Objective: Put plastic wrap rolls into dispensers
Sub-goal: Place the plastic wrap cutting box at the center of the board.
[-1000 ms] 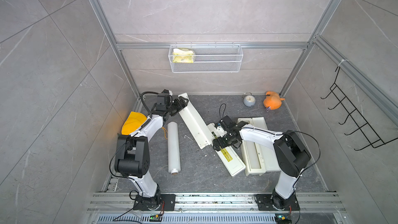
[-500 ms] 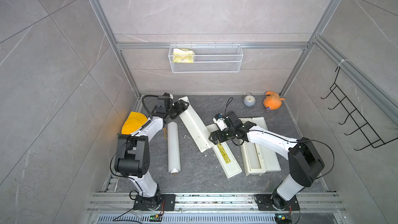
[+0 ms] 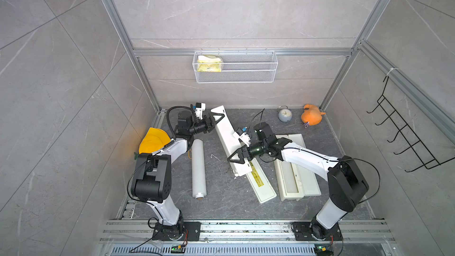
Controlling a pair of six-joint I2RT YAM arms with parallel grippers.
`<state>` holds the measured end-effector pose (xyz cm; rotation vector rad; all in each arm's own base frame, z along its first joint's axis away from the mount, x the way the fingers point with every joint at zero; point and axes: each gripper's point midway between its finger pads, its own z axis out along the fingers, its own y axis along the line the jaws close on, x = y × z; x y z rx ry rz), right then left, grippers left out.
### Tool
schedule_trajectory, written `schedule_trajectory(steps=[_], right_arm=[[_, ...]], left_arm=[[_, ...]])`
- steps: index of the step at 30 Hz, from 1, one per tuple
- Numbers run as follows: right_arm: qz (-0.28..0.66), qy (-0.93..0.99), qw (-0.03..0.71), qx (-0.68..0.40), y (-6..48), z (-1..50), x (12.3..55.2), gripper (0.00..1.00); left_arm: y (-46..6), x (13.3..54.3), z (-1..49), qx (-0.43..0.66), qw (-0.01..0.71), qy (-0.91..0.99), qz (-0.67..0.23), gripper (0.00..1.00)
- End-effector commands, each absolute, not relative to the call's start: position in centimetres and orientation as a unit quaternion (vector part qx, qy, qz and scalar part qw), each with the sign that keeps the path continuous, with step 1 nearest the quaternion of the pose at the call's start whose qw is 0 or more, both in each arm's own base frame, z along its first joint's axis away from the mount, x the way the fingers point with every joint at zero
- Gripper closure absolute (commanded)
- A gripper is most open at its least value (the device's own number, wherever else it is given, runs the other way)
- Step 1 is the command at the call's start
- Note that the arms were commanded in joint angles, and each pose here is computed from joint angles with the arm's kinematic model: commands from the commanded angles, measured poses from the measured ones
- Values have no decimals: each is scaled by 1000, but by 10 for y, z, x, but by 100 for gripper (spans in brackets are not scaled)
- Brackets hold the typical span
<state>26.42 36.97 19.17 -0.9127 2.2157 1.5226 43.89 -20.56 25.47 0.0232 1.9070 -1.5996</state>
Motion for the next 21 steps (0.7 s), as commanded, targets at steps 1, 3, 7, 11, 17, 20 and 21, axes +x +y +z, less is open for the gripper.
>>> schedule_trajectory(steps=[1, 3, 7, 11, 17, 20, 21], right_arm=[[603, 713, 126, -334, 369, 225, 245, 11], [618, 701, 117, -335, 366, 231, 241, 13], [627, 698, 111, -328, 358, 236, 243, 24], [628, 700, 105, -324, 359, 236, 246, 46], [637, 697, 94, -315, 363, 233, 250, 81], [638, 695, 100, -317, 364, 238, 251, 100], [637, 696, 104, -316, 363, 240, 252, 100]], left_arm=[[-212, 419, 293, 84, 320, 668, -667, 31], [-213, 414, 301, 101, 322, 654, -677, 31], [-215, 405, 314, 129, 318, 636, -691, 31], [-214, 404, 319, 127, 321, 626, -699, 31], [-210, 409, 321, 101, 338, 616, -704, 29], [-209, 410, 321, 96, 337, 617, -704, 21], [-210, 410, 322, 97, 335, 617, -705, 15]])
